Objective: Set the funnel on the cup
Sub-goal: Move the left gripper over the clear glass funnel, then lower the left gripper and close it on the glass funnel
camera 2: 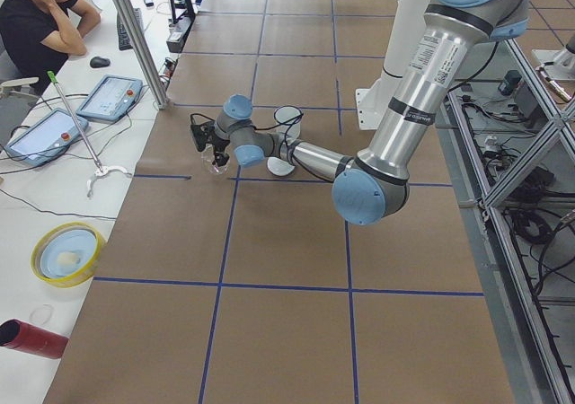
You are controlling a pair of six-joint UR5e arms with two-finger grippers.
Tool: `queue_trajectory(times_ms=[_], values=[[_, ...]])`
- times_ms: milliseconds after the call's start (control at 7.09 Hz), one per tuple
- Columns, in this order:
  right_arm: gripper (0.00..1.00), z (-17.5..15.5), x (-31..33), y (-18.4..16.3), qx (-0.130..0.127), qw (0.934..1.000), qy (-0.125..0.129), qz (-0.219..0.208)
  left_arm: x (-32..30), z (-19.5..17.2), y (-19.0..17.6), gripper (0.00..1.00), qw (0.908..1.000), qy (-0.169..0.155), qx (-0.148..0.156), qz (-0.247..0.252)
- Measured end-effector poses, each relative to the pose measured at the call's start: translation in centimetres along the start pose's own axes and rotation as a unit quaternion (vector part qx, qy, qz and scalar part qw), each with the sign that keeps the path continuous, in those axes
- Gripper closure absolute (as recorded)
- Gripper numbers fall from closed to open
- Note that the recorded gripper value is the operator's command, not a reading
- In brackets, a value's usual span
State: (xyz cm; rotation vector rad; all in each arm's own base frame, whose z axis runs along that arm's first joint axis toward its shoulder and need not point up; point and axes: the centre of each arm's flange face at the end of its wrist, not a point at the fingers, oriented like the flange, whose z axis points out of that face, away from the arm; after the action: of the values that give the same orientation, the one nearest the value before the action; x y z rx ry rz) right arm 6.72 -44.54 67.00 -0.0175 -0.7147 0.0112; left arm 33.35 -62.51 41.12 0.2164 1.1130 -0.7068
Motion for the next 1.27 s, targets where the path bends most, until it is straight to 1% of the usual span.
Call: queue_trajectory(times_ms=[423,847,988,1129,1270], values=[[0.00,0.0,0.0,0.0,0.000,1.0000,0.000,0.000,3.2,1.1,0.1,0.00,0.9998,0.012,-0.002,-0.017],[0.00,0.0,0.0,0.0,0.000,1.0000,0.000,0.000,3.4,2.1,0.3,0.00,0.9998,0.008,-0.005,-0.018],[0.00,0.0,0.0,0.0,0.000,1.0000,0.000,0.000,2.9,2.9,0.8,0.05,0.9998,0.005,-0.009,-0.016],[0.00,0.0,0.0,0.0,0.000,1.0000,0.000,0.000,2.5,3.6,1.3,0.24,0.9998,0.003,-0.013,-0.015],[0.00,0.0,0.0,0.0,0.000,1.0000,0.000,0.000,2.5,3.8,1.5,0.40,0.9998,0.003,-0.015,-0.014]])
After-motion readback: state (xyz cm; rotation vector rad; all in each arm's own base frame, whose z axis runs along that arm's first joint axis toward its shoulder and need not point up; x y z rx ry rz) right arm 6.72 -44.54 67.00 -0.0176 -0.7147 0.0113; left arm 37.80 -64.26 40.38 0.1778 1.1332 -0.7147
